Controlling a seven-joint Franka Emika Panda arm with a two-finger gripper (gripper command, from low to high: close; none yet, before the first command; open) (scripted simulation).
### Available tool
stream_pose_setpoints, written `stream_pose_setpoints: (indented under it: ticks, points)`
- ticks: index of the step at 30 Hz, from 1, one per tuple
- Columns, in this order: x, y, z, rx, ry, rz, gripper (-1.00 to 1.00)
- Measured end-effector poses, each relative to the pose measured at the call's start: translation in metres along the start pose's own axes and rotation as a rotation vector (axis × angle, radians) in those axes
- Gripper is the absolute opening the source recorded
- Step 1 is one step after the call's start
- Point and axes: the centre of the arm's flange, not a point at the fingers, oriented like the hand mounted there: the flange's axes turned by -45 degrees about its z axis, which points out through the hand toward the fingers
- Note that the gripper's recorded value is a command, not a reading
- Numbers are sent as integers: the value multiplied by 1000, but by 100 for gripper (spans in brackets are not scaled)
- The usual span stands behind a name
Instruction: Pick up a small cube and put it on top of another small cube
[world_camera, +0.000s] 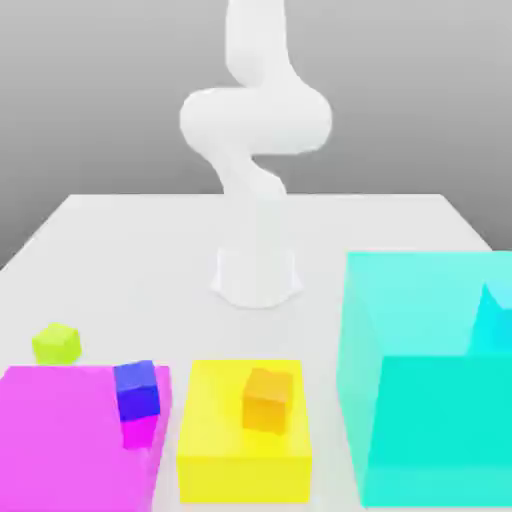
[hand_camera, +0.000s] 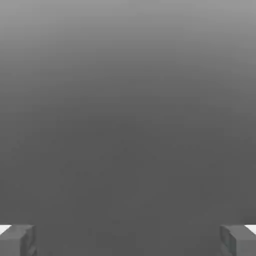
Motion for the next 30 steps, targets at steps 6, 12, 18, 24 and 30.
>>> stream_pose_setpoints:
  ticks: [6,12,18,24,30]
  points:
    - [-64,113,134,-32,-203,81,0]
    - [-180,207,217,-71,-393,172,0]
    - [-331,279,246,-125,-586,288,0]
    - [-424,297,254,-151,-704,322,0]
    - [-450,298,281,-153,-708,320,0]
